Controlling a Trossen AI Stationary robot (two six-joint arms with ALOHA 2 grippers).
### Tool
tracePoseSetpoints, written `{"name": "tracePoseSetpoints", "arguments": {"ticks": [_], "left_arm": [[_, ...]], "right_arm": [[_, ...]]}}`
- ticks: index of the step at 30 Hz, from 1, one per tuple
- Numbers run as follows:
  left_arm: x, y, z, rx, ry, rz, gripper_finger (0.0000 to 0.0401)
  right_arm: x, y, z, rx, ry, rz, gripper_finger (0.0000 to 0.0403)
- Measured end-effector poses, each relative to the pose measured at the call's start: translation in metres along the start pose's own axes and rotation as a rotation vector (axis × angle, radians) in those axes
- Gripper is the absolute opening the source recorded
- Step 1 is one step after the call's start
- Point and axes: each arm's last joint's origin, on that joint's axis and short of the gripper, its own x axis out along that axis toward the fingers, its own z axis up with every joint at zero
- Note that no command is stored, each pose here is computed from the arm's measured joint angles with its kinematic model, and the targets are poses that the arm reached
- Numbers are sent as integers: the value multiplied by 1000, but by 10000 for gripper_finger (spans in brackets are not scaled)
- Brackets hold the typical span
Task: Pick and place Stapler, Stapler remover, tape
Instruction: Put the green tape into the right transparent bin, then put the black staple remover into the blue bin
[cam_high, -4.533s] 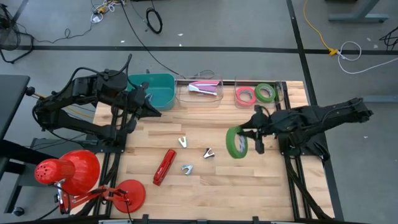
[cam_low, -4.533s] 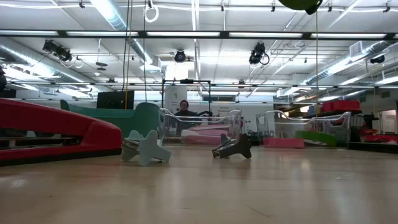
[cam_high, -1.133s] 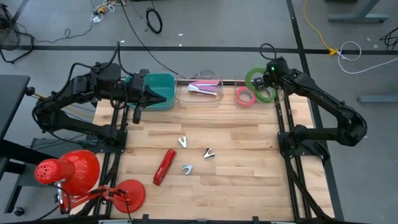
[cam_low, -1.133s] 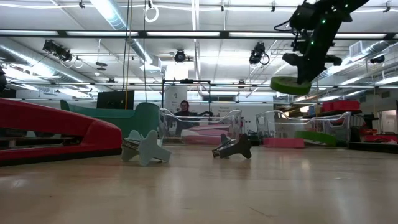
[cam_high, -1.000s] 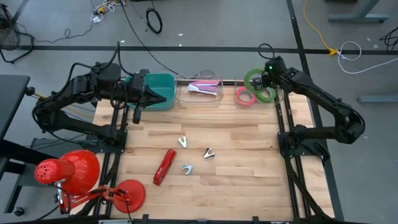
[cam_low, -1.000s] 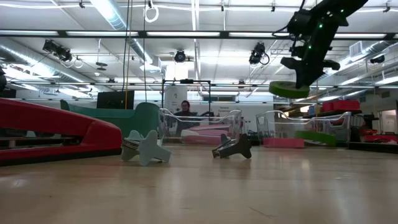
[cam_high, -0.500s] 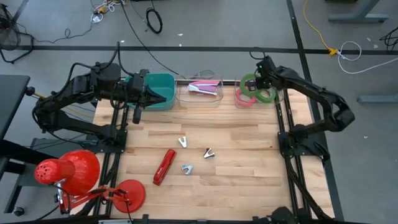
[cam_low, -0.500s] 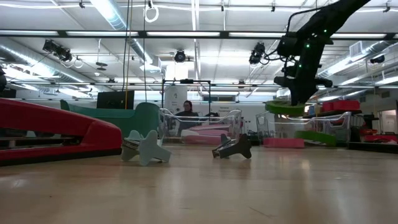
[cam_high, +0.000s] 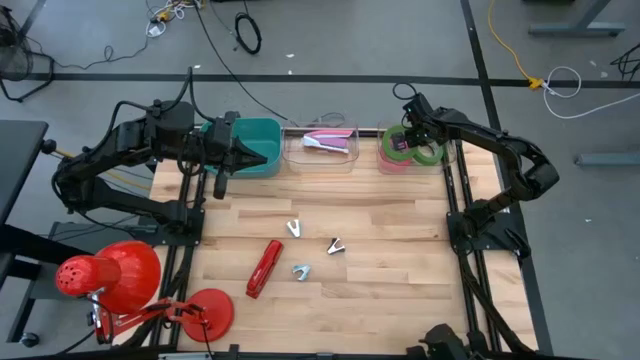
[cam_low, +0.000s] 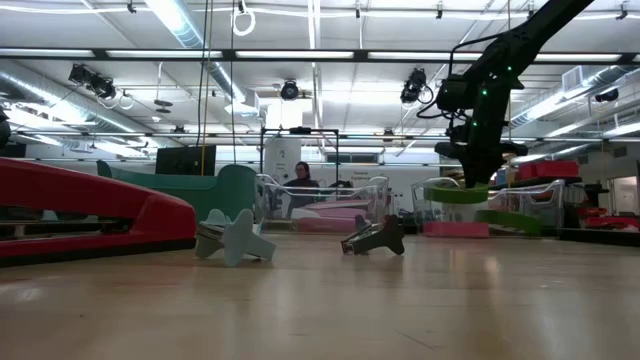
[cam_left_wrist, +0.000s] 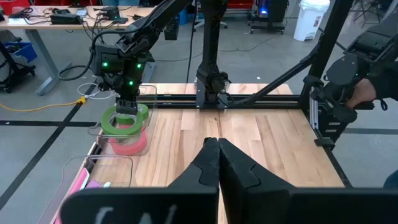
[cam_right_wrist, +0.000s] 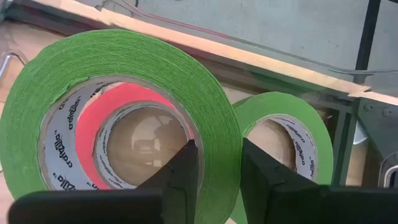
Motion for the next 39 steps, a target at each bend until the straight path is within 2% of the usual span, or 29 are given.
{"name": "tracePoseSetpoints", "arguments": {"ticks": [5, 10, 22, 30, 34, 39], "left_arm": [[0, 0, 0, 0, 0, 0, 0], [0, 0, 0, 0, 0, 0, 0], [0, 0, 0, -1, 0, 0, 0], [0, 0, 0, -1, 0, 0, 0], [0, 0, 0, -19, 1, 0, 0], [0, 0, 0, -19, 1, 0, 0]], "right_arm": [[0, 0, 0, 0, -2, 0, 88], [0, 0, 0, -8, -2, -2, 108], [0, 0, 0, 7, -5, -5, 215], [-15, -2, 5, -13, -95, 26, 226], [-32, -3, 7, -14, -168, 95, 219], [-56, 3, 5, -122, -239, 274, 215]]}}
